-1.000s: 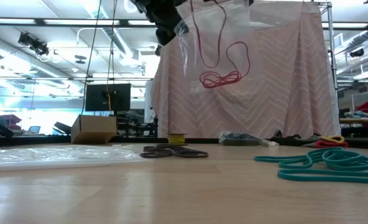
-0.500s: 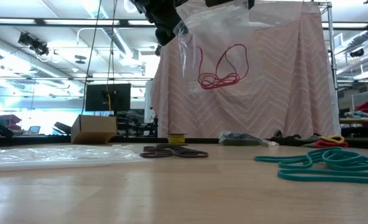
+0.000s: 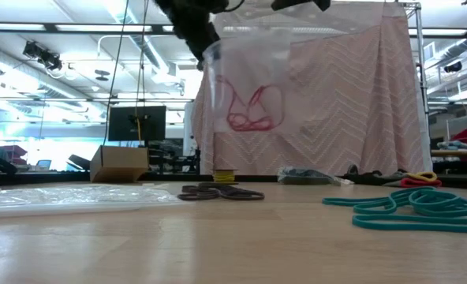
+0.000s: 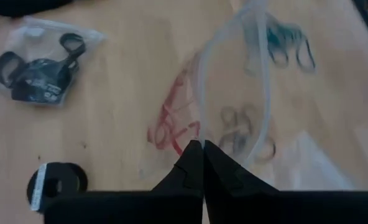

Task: Sort rubber bands
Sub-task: Close the transparent zip bag

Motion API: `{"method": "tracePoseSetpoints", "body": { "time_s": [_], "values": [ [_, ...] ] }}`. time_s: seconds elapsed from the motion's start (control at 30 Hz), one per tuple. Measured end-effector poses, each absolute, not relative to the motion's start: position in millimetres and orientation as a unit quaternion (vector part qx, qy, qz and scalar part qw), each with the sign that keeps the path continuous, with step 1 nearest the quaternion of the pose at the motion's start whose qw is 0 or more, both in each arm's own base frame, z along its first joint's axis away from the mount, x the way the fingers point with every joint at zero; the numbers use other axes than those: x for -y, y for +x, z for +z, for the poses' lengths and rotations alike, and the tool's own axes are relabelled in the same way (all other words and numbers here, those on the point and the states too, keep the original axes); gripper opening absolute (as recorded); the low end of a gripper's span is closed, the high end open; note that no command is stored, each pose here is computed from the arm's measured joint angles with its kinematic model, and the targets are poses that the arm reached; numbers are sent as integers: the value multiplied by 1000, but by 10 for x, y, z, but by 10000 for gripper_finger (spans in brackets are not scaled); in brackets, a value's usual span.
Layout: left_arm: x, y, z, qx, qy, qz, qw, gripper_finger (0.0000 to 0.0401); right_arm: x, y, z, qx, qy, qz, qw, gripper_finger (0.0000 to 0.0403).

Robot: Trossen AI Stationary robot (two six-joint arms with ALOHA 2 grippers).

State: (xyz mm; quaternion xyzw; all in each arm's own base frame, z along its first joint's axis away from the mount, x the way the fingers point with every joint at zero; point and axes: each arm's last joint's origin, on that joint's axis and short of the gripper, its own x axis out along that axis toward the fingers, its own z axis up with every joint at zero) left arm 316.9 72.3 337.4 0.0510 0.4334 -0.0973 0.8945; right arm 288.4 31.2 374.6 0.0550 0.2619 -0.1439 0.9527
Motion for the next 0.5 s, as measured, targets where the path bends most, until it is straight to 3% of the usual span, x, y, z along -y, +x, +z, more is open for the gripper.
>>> {"method": "tracePoseSetpoints", "body": {
  "time_s": [0.2,0.37,0.5],
  "values": [
    [-693,3103,3410,-444,110,-98,884,1,-337,2888,3745,-268,75,-105,955,129],
    [-770,3134,3458,-430,76,-12,899,1,-374,2915,3717,-273,76,-94,954,132],
    [-823,3130,3467,-425,57,4,903,1,-371,2899,3672,-296,61,-98,948,130]
  ]
}}
